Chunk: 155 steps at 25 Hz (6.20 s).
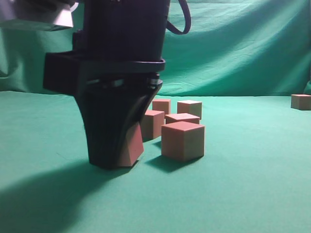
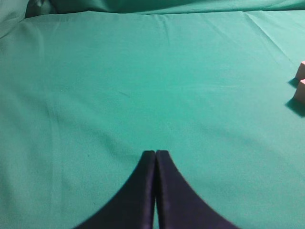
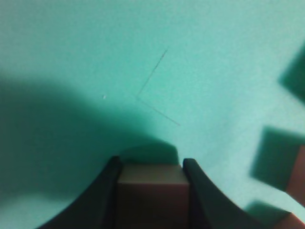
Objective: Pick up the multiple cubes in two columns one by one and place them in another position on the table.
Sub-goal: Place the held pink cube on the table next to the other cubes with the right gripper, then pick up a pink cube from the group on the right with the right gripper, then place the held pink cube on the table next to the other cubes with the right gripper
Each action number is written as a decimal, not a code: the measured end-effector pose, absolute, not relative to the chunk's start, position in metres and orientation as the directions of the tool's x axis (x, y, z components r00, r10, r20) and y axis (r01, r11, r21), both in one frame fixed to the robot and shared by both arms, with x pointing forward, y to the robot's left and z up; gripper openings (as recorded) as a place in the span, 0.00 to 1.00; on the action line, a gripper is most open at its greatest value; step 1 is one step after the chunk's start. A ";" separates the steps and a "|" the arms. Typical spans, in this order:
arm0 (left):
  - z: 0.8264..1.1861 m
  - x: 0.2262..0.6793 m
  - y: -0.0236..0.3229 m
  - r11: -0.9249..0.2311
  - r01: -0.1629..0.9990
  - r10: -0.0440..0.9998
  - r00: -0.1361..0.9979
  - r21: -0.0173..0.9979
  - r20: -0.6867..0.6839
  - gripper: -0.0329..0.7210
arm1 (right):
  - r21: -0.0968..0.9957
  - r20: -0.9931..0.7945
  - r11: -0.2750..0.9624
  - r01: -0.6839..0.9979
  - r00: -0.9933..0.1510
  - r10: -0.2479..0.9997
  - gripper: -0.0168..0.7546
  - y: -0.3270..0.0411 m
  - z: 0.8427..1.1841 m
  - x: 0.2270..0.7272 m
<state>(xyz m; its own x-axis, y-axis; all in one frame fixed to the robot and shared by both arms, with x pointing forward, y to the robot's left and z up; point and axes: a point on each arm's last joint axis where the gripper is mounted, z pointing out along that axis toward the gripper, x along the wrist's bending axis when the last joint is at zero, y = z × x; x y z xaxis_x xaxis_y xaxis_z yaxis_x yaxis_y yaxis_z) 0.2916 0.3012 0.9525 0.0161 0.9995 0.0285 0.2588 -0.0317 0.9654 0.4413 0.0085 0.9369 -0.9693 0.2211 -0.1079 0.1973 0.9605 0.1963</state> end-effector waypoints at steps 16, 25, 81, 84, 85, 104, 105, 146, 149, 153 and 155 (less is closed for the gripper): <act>0.953 0.292 0.301 -0.032 0.259 0.999 0.016 0.965 0.029 0.04 | 0.192 -0.119 0.964 0.183 -0.971 0.208 0.43 0.008 0.937 0.442; 0.953 0.292 0.301 -0.032 0.259 0.999 0.016 0.965 0.029 0.04 | 0.198 -0.124 0.965 0.172 -0.972 0.199 0.82 0.009 0.938 0.442; 0.953 0.292 0.301 -0.032 0.259 0.999 0.016 0.965 0.029 0.04 | 0.368 0.012 0.069 0.927 -0.079 0.997 0.78 -0.315 0.954 0.733; 0.953 0.292 0.301 -0.032 0.259 0.999 0.016 0.965 0.029 0.04 | 0.360 0.011 0.073 0.930 -0.083 0.997 0.78 -0.315 0.948 0.734; 0.953 0.292 0.301 -0.032 0.259 0.999 0.016 0.965 0.029 0.04 | 0.356 0.010 0.077 0.931 -0.086 0.996 0.78 -0.315 0.946 0.735; 0.953 0.292 0.301 -0.032 0.259 0.999 0.016 0.965 0.029 0.04 | 0.316 0.052 0.068 0.946 -0.088 0.995 0.37 -0.312 0.957 0.732; 0.953 0.292 0.301 -0.032 0.259 0.999 0.016 0.965 0.029 0.04 | 0.342 0.068 0.059 0.938 -0.087 0.994 0.37 -0.310 0.972 0.732; 0.953 0.292 0.301 -0.032 0.259 0.999 0.016 0.965 0.029 0.04 | 0.208 0.105 0.833 0.512 -0.859 0.501 0.37 0.054 1.020 0.451; 0.953 0.292 0.301 -0.032 0.259 0.999 0.016 0.965 0.029 0.04 | 0.163 0.065 0.828 0.537 -0.843 0.534 0.37 0.058 1.000 0.455; 0.953 0.292 0.301 -0.032 0.259 0.999 0.016 0.965 0.029 0.04 | 0.149 0.028 0.816 0.559 -0.827 0.561 0.37 0.062 0.981 0.461; 0.953 0.292 0.301 -0.032 0.259 0.999 0.016 0.965 0.029 0.04 | 0.144 0.012 0.810 0.569 -0.819 0.573 0.37 0.063 0.975 0.464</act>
<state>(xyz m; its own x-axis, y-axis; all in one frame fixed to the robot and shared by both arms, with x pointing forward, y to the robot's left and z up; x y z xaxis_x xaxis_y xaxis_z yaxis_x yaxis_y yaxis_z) 0.2916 0.3012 0.9525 0.0161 0.9995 0.0285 0.2588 -0.0317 0.9654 0.4636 0.0634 0.9747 -0.8194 0.5731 0.0125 0.5686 0.8098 0.1442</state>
